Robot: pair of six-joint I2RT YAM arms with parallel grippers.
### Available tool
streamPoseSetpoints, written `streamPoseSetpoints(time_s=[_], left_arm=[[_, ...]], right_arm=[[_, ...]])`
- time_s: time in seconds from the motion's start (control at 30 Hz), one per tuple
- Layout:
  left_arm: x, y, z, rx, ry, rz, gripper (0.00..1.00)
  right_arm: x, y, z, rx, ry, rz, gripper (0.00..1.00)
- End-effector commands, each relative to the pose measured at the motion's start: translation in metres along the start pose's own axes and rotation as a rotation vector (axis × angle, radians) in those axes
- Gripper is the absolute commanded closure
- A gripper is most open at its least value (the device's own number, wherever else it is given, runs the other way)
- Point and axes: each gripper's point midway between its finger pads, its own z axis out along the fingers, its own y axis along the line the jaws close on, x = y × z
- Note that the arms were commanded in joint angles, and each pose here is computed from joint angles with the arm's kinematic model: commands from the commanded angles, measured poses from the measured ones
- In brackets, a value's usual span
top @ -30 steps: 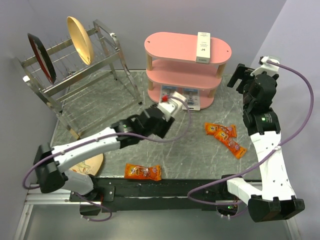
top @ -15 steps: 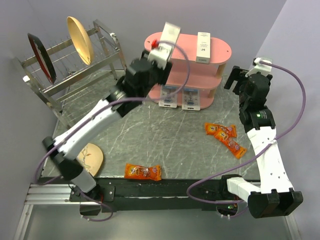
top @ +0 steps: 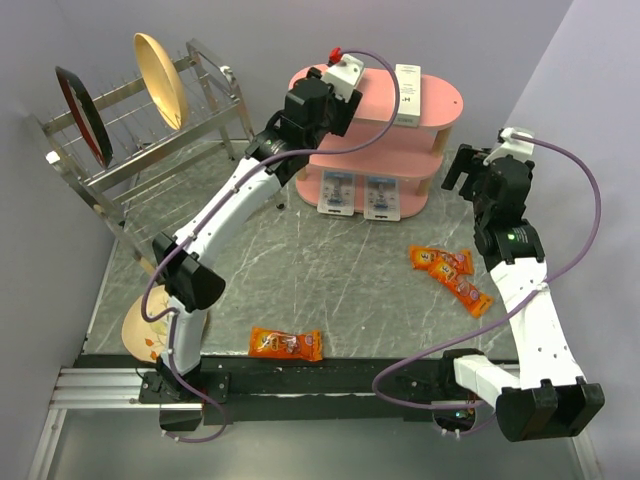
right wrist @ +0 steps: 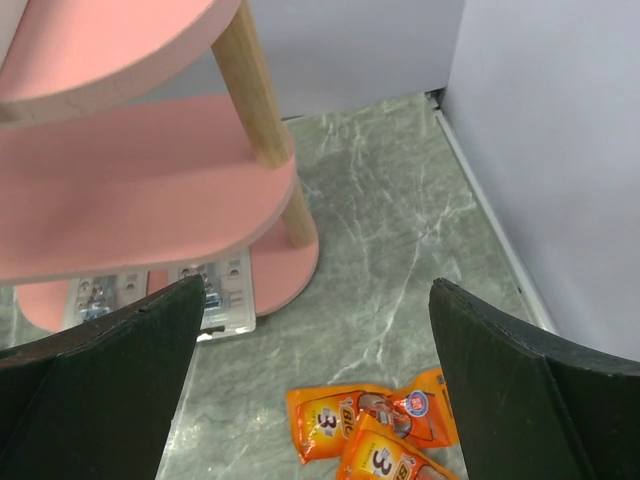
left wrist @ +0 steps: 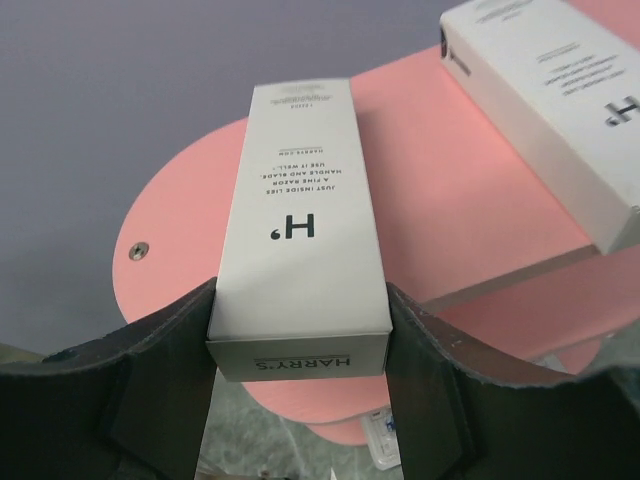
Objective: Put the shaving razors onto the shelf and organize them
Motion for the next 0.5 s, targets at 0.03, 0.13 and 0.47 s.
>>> streamPoseSetpoints(time_s=[0.03,0.13,0.47], left_arm=[[-0.061,0.013,-0.013,-0.016,-0.171,-0.073,0.34],[-0.062,0.016,-0.011,-0.026,-0.183,-0.095,0.34],[-0.051,0.005,-0.002,0.042,-0.164,-0.125,0.31]], right_arm=[[-0.009,0.003,-0.004,-0.023,-0.043,0.049,0.0],[-0.007,0.004,-0.003,-0.025,-0.035,0.049,0.0],[-0.006,0.005,-0.001,-0.031,-0.031,0.057,0.0]])
